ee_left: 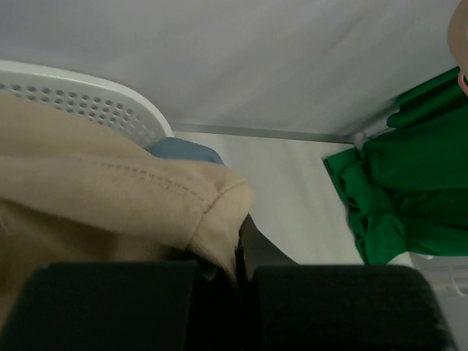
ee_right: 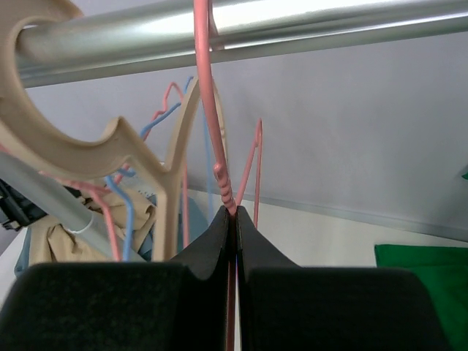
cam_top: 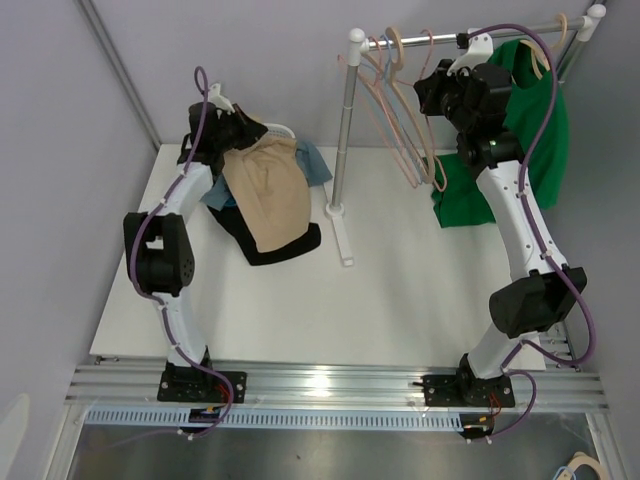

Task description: Remove the t-shirt from the hanger

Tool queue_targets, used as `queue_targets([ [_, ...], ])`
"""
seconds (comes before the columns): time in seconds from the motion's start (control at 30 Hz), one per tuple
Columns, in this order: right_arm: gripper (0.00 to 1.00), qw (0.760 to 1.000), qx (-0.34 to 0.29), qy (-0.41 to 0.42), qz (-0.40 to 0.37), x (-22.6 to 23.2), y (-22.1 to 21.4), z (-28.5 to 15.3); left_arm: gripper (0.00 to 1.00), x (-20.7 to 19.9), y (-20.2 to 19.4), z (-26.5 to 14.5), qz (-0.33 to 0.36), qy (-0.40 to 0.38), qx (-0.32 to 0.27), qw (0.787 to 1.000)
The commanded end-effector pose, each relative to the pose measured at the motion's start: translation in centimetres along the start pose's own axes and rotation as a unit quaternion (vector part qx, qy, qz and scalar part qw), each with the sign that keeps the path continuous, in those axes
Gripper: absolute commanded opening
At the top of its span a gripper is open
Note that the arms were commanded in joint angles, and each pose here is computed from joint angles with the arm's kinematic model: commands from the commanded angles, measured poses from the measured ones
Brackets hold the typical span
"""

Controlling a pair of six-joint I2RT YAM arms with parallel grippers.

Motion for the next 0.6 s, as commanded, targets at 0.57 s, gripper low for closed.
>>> queue_targets([
  [0.57,0.23,1.0,0.004,0.027,-0.014,2.0,0.2,-1.9,0.26,8.6,-8.9,0.7,-0.23,0.253,0.192,0.92],
])
Point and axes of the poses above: each gripper's point midway between its finger pads, its own z axis out along the fingers, its own x axis along the line the jaws close on, y = z × x, the point moved 6 cm from there along -z, back along the fingers, and after that the axes turned 4 degrees about z, right-handed, at the moved point
